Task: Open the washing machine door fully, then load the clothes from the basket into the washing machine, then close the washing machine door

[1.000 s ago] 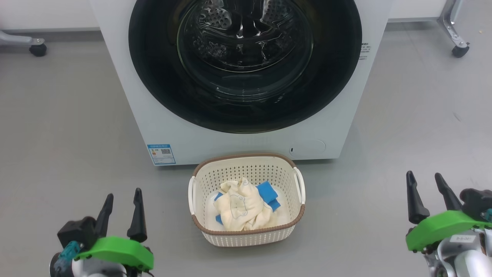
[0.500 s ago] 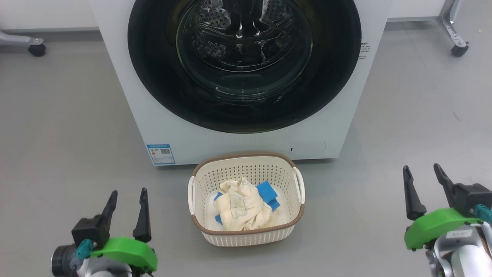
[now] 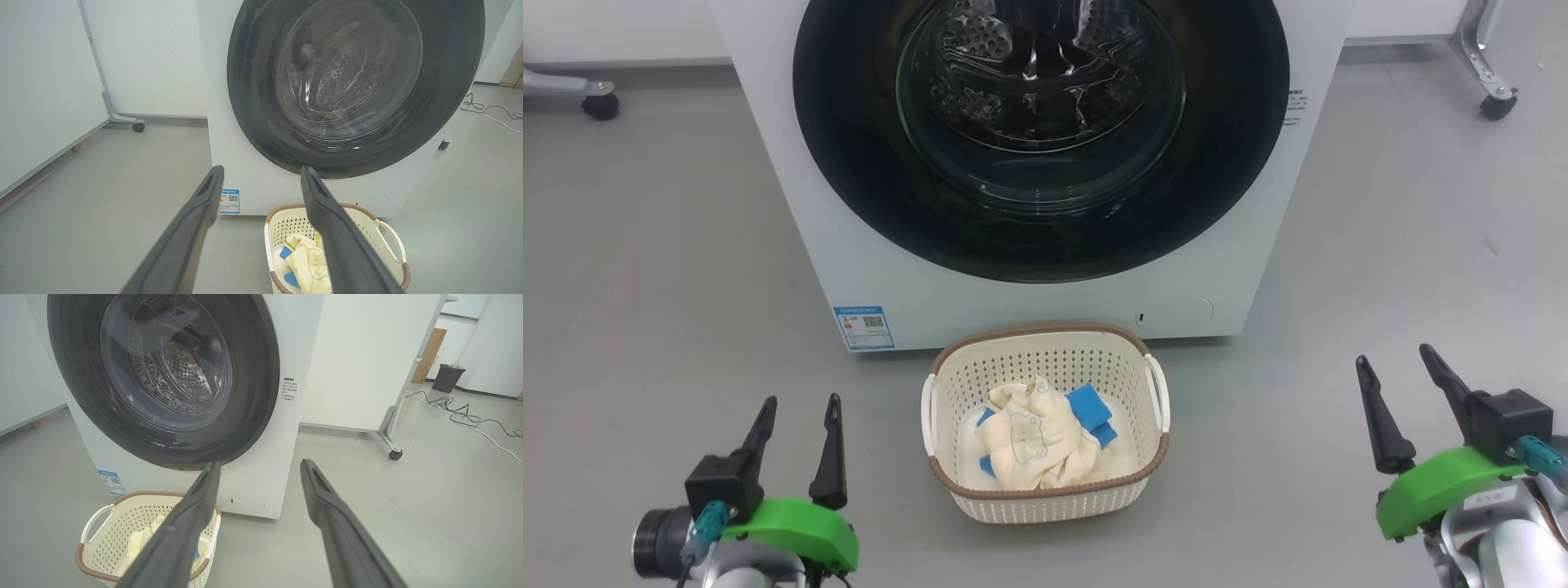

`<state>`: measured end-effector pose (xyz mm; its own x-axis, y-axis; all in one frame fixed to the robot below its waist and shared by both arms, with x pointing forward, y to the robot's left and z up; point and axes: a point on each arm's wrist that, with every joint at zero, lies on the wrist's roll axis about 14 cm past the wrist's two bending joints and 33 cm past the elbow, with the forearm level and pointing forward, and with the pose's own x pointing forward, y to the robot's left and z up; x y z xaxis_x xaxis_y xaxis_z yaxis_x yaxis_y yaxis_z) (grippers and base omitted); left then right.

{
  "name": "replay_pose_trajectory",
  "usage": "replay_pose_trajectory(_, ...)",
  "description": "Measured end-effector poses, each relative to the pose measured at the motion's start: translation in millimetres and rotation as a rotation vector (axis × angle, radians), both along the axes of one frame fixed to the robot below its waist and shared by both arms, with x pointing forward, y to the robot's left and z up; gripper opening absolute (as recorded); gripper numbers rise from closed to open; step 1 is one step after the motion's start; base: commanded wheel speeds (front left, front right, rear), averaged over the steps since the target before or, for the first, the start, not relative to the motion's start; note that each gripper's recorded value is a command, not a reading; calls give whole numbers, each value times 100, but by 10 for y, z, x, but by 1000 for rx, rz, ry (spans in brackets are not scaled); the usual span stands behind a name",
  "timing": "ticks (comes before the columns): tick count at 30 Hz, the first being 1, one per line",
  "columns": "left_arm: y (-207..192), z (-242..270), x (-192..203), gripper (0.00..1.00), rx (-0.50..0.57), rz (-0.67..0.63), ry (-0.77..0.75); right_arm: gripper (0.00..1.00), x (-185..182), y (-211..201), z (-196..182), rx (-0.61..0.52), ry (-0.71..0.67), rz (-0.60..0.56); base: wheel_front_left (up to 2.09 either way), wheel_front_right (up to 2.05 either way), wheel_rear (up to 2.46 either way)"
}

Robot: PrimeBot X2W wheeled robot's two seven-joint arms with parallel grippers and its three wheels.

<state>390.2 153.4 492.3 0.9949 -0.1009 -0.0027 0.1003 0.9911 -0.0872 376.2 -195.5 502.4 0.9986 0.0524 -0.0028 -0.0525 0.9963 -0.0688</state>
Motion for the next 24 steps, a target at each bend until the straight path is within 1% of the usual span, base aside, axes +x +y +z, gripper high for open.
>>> replay_pose_trajectory(9,10,-19,12,100,3,5,6,100,-10,-55,8,14,-8,-25,0,0,0)
replay_pose_trajectory(14,11,-31,12,100,-10,7,12,100,-12,-57,5,14,-8,-29,0,0,0)
replay_pose_trajectory(24,32,-45,8,100,-3,24,22,100,-11,-53,24,14,-13,-28,0,0,0)
